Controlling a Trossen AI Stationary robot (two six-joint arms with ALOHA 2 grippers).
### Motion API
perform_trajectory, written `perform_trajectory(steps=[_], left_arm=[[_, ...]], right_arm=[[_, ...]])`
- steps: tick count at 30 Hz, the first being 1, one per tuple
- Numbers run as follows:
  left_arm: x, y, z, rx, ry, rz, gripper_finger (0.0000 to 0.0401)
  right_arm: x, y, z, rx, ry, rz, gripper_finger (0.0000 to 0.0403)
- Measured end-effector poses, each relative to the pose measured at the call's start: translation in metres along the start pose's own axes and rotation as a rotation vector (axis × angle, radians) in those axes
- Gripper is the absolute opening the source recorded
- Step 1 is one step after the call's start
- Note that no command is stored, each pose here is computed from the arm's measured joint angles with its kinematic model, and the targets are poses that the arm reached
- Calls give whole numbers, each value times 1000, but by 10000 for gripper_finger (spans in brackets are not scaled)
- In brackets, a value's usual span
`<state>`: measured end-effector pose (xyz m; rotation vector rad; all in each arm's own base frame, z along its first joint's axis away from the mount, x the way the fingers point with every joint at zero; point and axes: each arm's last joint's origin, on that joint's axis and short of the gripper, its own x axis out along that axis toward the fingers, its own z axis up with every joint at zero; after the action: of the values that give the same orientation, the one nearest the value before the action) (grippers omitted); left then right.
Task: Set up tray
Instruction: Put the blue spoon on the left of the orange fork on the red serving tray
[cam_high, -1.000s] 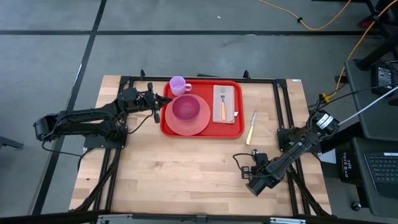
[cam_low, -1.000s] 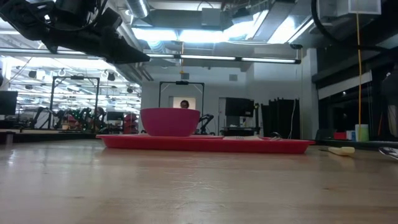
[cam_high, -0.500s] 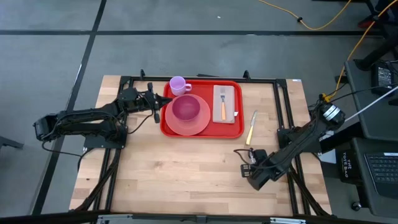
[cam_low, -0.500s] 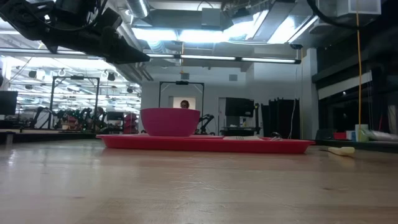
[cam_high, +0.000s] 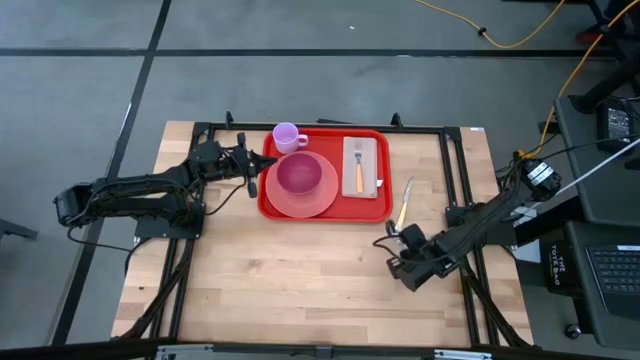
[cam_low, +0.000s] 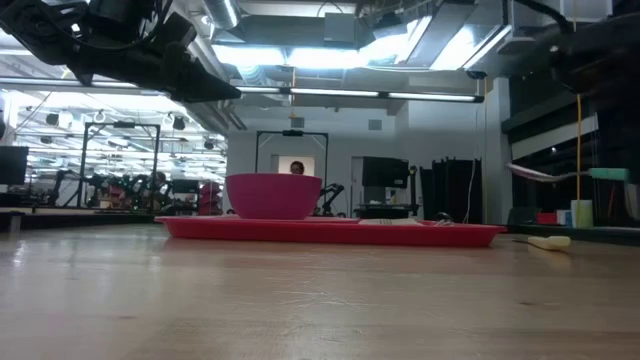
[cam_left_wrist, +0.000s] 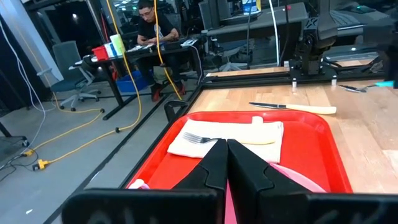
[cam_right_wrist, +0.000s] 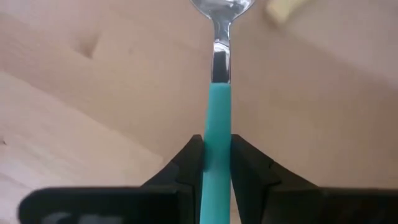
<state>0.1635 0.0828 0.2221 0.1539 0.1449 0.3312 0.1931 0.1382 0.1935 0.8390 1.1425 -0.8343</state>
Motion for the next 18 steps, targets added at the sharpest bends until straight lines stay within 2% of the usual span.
perform_trajectory(steps=[3,7,10,13,18], left_arm=[[0,0,0,-15,0,0,3],[0,0,0,-115,0,0,7],[0,0,0,-140,0,0,8],[0,0,0,-140,-1,0,6],[0,0,0,-216,-1,-5,3]], right_arm=[[1,1,6,-23,-48,2,63],[3,6,11,-81,-128,32,63],[5,10,13,-121,-184,80,63],[5,12,15,-133,-206,96,63],[7,16,23,-143,-231,111,64]])
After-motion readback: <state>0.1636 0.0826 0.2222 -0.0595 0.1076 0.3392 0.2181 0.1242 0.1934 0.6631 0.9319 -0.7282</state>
